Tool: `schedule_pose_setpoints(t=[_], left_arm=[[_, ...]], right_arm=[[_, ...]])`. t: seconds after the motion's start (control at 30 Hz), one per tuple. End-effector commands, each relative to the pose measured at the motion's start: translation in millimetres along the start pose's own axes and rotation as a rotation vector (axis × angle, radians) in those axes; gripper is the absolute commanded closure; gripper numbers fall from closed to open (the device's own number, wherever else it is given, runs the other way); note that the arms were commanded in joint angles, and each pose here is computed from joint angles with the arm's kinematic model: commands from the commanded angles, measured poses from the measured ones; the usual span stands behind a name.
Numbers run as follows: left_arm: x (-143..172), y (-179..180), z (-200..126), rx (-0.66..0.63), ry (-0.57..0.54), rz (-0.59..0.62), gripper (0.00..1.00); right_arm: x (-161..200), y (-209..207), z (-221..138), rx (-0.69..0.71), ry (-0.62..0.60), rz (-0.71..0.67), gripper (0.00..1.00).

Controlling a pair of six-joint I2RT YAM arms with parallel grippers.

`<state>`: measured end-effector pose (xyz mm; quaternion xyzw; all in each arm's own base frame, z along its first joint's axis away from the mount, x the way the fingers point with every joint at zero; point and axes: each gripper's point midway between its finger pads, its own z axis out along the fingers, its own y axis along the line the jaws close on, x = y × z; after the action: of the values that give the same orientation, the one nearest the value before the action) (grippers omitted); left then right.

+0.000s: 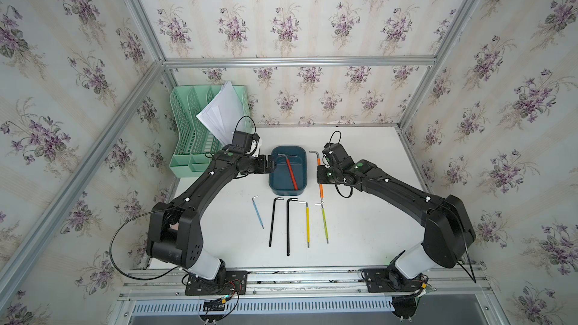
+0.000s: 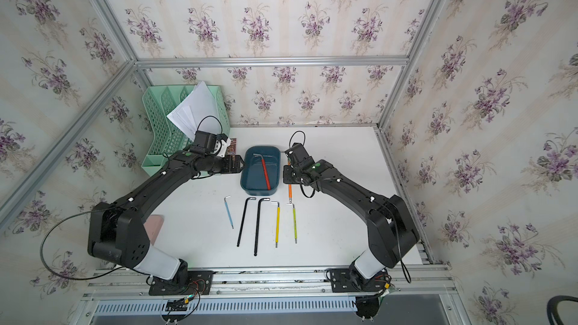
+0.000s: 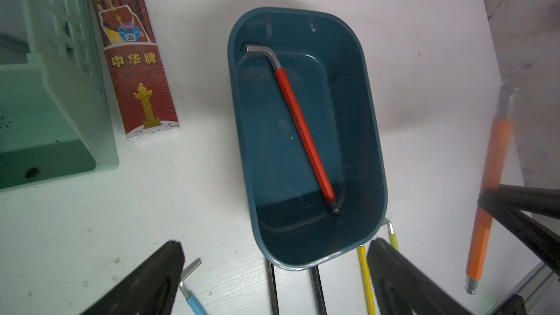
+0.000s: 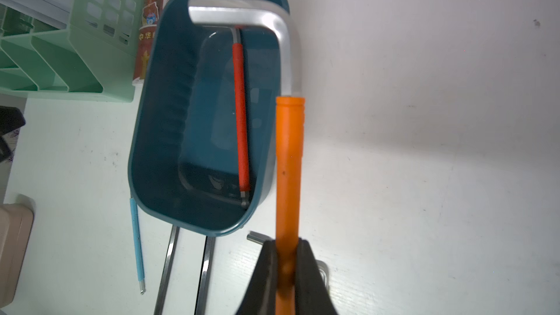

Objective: Put the hex key on the desktop into the storage box
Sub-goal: Place the Allen key in the storage box.

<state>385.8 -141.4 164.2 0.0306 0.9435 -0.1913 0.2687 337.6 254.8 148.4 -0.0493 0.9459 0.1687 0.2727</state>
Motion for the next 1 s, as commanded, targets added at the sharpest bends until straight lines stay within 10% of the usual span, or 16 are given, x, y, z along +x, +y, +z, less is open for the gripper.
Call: schedule_pose_setpoints(t=[0.0,0.97], left_arm=[[-10,-1,-9,-0.021,-0.018,0.008,0.01],[-42,28,-49,0.023,-0.019,-0.182,0.01]], right_arm=[[-10,10,-2,-0.034,-0.014,-0.014,1.00],[-61,69,44,-0.157,0.033,-0.083,1.00]])
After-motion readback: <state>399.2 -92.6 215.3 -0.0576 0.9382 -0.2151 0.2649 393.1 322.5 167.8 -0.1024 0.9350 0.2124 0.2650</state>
